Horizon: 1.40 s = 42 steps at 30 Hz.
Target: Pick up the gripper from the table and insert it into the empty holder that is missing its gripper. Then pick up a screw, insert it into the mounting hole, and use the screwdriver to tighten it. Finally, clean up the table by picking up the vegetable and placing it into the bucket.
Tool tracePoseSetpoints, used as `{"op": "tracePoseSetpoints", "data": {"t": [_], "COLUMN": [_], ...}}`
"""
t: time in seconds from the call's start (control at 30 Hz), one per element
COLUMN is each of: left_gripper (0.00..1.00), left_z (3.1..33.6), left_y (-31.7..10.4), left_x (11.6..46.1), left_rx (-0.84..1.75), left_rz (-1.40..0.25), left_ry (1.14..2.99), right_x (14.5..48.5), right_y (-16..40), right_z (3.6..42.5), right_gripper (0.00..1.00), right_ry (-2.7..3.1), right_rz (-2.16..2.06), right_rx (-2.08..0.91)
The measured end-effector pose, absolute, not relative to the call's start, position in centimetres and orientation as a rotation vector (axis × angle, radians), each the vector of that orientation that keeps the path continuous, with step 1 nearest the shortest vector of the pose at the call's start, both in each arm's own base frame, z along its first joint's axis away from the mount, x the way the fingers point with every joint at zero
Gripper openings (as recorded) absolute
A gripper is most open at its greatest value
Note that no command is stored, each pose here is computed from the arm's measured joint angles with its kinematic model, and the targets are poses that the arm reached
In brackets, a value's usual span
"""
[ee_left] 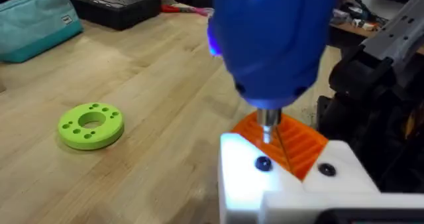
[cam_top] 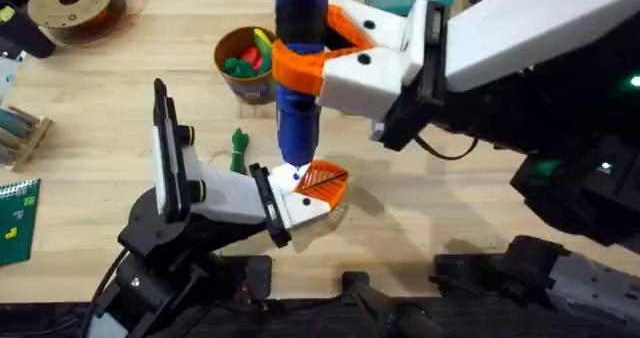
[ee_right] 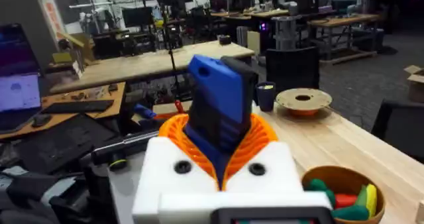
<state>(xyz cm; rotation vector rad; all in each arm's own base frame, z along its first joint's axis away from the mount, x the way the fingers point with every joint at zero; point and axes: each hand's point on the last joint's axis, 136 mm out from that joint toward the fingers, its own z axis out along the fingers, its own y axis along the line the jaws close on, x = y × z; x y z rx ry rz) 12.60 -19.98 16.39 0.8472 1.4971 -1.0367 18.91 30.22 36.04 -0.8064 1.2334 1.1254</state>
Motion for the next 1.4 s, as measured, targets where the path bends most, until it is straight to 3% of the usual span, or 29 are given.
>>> {"op": "tracePoseSetpoints", "data": {"t": [1.4], "left_gripper": [0.004], "left_z": [16.4], "left_y": [-20.0], "left_x": [12.6], "left_rx": [0.847], "left_rz": [-1.037], "left_ry": [1.497], "right_x": [19.6], "right_y": [30.9], "right_z": [34.7], "right_gripper": [0.032], "right_ry": [1.295], "right_rz": [1.154], "right_rx": [-0.794]}}
